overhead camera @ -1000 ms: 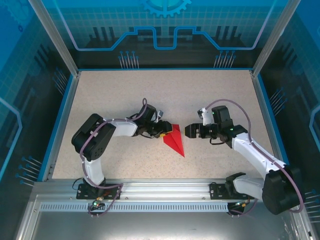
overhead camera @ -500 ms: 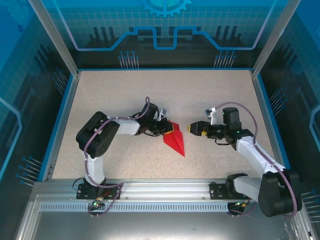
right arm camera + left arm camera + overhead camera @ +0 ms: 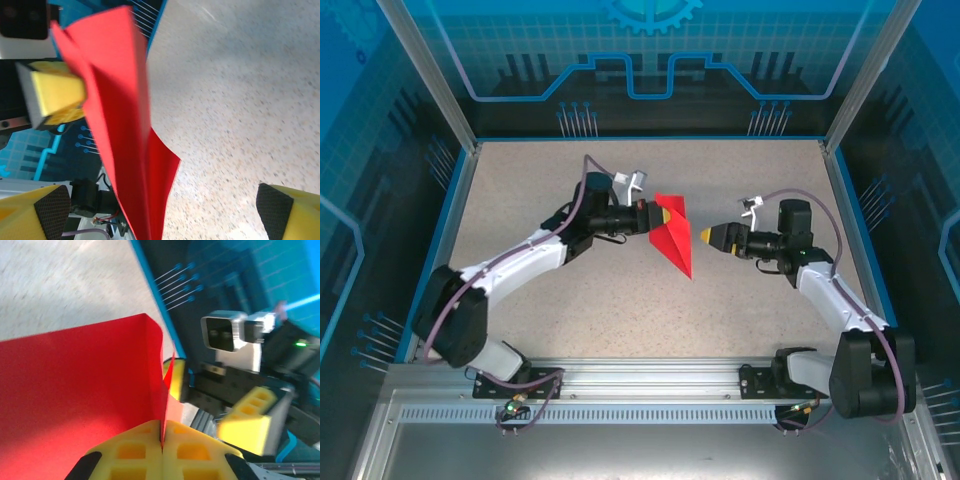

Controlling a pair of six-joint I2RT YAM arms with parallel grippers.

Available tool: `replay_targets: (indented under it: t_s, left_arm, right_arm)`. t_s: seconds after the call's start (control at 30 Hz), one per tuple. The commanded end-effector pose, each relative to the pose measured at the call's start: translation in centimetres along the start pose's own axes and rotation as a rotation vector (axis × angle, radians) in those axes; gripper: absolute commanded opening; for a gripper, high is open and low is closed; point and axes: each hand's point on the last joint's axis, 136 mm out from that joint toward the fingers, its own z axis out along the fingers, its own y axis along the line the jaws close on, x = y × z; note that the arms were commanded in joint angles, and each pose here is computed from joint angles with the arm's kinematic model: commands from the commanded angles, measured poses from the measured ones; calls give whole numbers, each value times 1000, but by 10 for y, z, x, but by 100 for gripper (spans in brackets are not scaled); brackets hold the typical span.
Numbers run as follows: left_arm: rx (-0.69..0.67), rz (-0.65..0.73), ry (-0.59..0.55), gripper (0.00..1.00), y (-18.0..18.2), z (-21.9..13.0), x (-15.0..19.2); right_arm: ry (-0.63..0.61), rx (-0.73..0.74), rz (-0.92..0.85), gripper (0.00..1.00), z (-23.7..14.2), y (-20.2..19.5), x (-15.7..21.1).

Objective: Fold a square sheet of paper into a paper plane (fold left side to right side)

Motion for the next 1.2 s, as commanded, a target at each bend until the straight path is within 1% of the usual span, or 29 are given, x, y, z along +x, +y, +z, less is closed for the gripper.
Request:
replay_targets:
  t_s: [0.0,0.2,0.3,0.47,0.53,0.67,0.7,0.77,0.87,0.97,1.07,1.17]
  left_arm:
    - [52,131,-84,1,-37,-24,-21]
    - [148,187,-152,1,-71,-51,-23]
    - [175,200,-157,1,-78,-57,-19]
    - [205,223,-162,1,-87,-65,-16]
    - [212,229,-164,1,-89,-67,-15]
    - [220,236,-161,2,-91,-69,-13]
    - [217,234,-157,2,-90,-69,-13]
    - [211,236,-155,2,-89,-69,-12]
    - [201,236,-151,2,-88,-69,-11]
    - [195,239,-148,2,-87,-69,-10]
    - [192,239,-149,2,-86,-69,-10]
    - [190,236,-146,2,-85,-68,-10]
  right_arm:
    - [-7,-118,-83,99,-2,33,-12]
    - [50,-255,-187,99,6,68,3]
    - [78,-317,-225,99,13,84,7]
    - [114,-361,-268,99,21,106,13]
    - [125,-379,-274,95,24,113,14]
    - [158,-404,-276,80,30,126,19]
    - [161,-406,-279,78,30,128,19]
    - [160,-396,-281,78,30,128,19]
    - [126,-358,-285,79,23,121,12]
    - [100,-321,-251,80,14,109,8]
    - [99,-331,-258,83,10,112,9]
    - [108,-346,-273,90,9,119,11]
